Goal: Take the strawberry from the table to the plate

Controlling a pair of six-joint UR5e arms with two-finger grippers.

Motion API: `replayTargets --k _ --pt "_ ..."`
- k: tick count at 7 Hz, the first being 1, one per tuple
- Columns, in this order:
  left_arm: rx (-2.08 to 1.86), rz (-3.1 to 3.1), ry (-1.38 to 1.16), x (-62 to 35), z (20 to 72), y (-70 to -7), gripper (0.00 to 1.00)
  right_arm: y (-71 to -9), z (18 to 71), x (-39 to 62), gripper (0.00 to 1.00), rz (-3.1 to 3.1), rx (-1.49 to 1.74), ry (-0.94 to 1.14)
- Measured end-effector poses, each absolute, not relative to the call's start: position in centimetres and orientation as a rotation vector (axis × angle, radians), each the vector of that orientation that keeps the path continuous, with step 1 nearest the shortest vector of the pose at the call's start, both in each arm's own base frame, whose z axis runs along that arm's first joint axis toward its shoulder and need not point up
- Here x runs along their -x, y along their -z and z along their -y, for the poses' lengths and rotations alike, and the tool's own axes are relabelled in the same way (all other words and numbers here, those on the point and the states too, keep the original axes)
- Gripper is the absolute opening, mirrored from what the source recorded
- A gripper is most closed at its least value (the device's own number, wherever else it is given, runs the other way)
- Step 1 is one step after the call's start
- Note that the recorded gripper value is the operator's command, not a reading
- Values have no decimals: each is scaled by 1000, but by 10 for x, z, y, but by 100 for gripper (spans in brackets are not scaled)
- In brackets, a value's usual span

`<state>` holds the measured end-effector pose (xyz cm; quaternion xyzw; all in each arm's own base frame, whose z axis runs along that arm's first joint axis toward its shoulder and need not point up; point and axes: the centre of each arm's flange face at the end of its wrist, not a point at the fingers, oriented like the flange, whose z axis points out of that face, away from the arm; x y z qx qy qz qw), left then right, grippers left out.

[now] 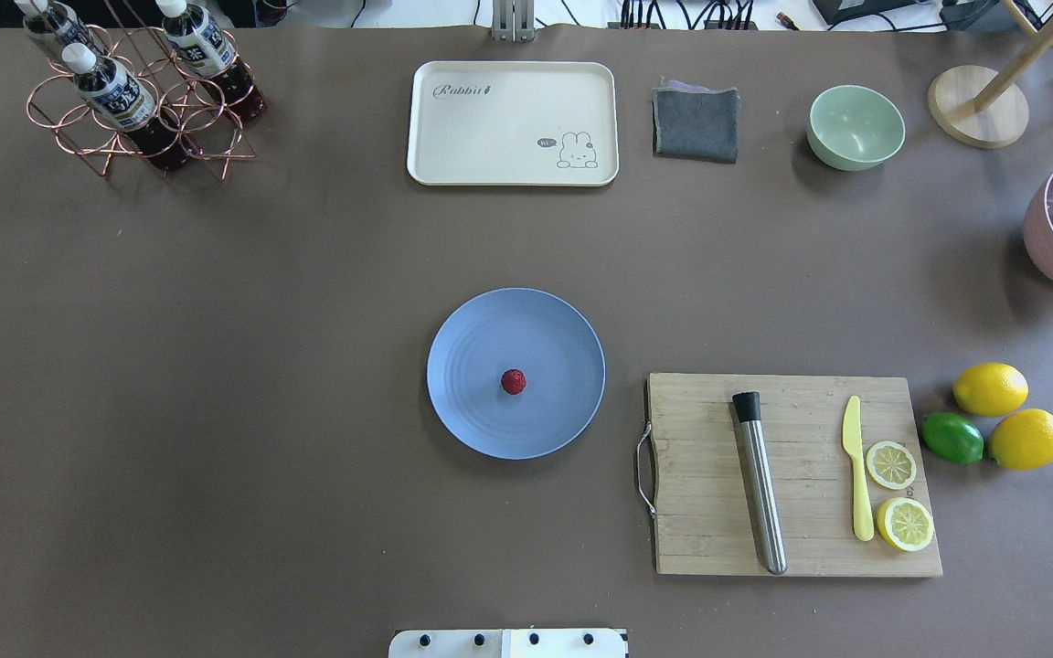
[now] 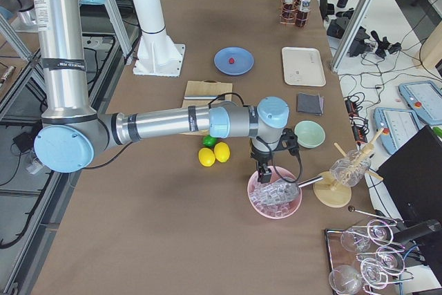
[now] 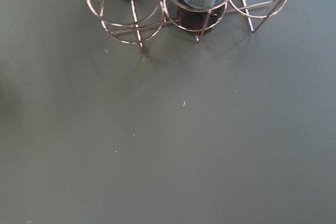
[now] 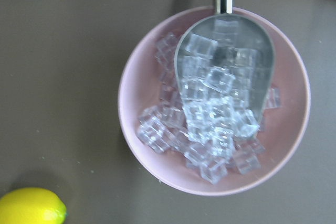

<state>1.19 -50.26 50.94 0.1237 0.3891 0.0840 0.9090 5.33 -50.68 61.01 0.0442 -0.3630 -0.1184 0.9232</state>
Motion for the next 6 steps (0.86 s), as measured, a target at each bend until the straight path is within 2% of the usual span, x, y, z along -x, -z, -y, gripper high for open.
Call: replayTargets --k 3,6 --pt "-228 -843 -128 18 489 -537 97 -647 470 -106 100 755 -97 217" --pt "-221 -813 -92 34 484 -553 97 -650 466 -109 100 756 -96 212"
